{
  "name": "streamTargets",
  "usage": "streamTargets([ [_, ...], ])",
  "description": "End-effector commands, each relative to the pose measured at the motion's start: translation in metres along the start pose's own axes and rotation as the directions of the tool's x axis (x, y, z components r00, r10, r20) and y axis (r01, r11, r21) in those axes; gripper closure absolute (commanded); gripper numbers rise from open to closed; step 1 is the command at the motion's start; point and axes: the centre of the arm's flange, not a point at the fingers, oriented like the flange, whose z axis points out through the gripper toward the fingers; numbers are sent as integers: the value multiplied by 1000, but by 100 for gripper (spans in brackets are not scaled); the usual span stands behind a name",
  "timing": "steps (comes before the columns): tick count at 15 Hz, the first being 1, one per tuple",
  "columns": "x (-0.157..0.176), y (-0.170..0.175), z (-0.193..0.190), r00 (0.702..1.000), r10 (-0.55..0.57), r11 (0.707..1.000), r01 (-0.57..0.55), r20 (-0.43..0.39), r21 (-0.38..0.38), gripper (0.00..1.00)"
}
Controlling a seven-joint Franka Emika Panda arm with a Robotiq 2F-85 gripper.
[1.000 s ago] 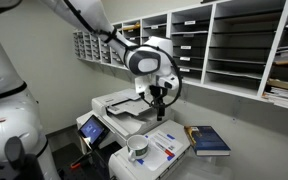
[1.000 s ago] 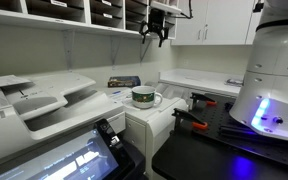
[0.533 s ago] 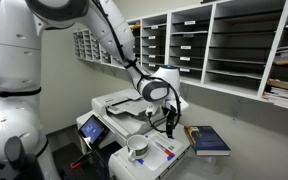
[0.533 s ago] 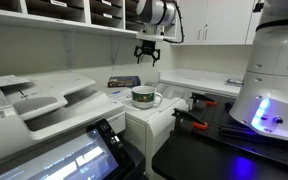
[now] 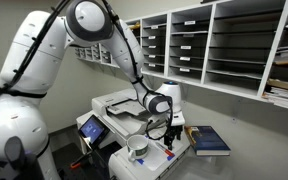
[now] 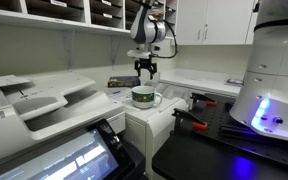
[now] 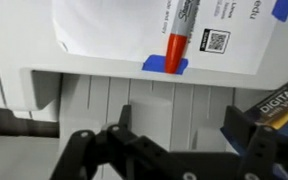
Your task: Put the marker into the mug.
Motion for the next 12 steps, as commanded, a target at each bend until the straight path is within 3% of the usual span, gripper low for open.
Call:
streamTargets([
  [1, -13, -13, 12, 984, 175, 980, -176, -19, -90, 0],
  [4, -26, -9, 26, 962, 274, 942, -269, -1, -201, 2],
  [6, -31, -8, 31, 959, 282, 935, -271, 16, -229, 2],
  [12, -41, -20, 31, 981, 187, 968, -176, 48, -179, 5],
])
